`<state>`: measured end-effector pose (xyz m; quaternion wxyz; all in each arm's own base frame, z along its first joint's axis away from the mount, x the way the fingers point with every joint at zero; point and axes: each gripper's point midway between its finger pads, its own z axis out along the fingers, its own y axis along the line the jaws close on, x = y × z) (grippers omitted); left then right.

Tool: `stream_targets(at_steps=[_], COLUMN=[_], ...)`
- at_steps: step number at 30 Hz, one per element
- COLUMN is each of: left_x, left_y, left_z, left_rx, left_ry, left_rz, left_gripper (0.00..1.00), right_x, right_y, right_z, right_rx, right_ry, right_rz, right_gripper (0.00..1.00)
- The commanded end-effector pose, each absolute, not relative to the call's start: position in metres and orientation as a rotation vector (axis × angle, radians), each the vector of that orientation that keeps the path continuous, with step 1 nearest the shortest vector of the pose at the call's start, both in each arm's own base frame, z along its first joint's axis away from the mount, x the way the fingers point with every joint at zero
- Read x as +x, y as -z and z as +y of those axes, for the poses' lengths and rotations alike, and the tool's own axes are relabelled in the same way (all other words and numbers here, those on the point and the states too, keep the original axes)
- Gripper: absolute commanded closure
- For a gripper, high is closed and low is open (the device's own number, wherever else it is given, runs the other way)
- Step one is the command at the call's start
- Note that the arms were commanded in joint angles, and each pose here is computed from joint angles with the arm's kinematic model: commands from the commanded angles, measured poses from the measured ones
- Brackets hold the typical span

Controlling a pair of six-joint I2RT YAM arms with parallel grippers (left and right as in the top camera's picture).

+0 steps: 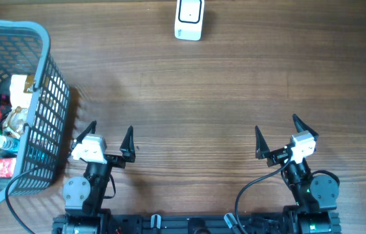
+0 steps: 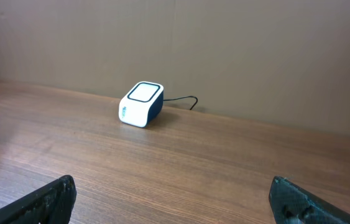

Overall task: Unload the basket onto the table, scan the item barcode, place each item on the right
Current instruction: 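Reach the left gripper into the grey basket toward the blue mouthwash bottle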

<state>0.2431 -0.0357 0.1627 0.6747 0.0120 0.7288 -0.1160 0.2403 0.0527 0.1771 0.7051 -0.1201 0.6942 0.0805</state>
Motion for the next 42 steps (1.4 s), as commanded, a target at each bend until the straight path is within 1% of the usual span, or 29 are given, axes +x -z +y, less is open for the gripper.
stream_targets(at_steps=[1,31,34,37,38,42], left_x=[0.244,0.244,0.246,0.244,0.241,0.236], left_y=[-0.156,-0.156,-0.159,-0.186,-0.194,-0.261], left_z=[-0.034,-0.034,-0.025,-0.034,-0.043,-0.047], left_rx=[0.016,0.015,-0.031,-0.098,-0.056,-0.022], left_ry=[0.262,0.261,0.223,0.387,0.427,0.442], left_rz=[1.655,1.655,1.64,1.545,1.545,1.495], left_gripper=[0.0,0.0,0.0,0.0,0.0,0.0], right_x=[0.241,0.241,0.241,0.241,0.241,0.241], right_y=[-0.177,-0.177,-0.177,-0.177,-0.177,-0.177], right_z=[0.051,0.051,0.051,0.051,0.051,0.051], right_rx=[-0.25,-0.25,-0.25,-0.25,-0.25,-0.25], right_ry=[-0.178,-0.178,-0.178,-0.179,-0.179,-0.178], right_rz=[1.546,1.546,1.546,1.546,1.546,1.546], right_gripper=[0.0,0.0,0.0,0.0,0.0,0.0])
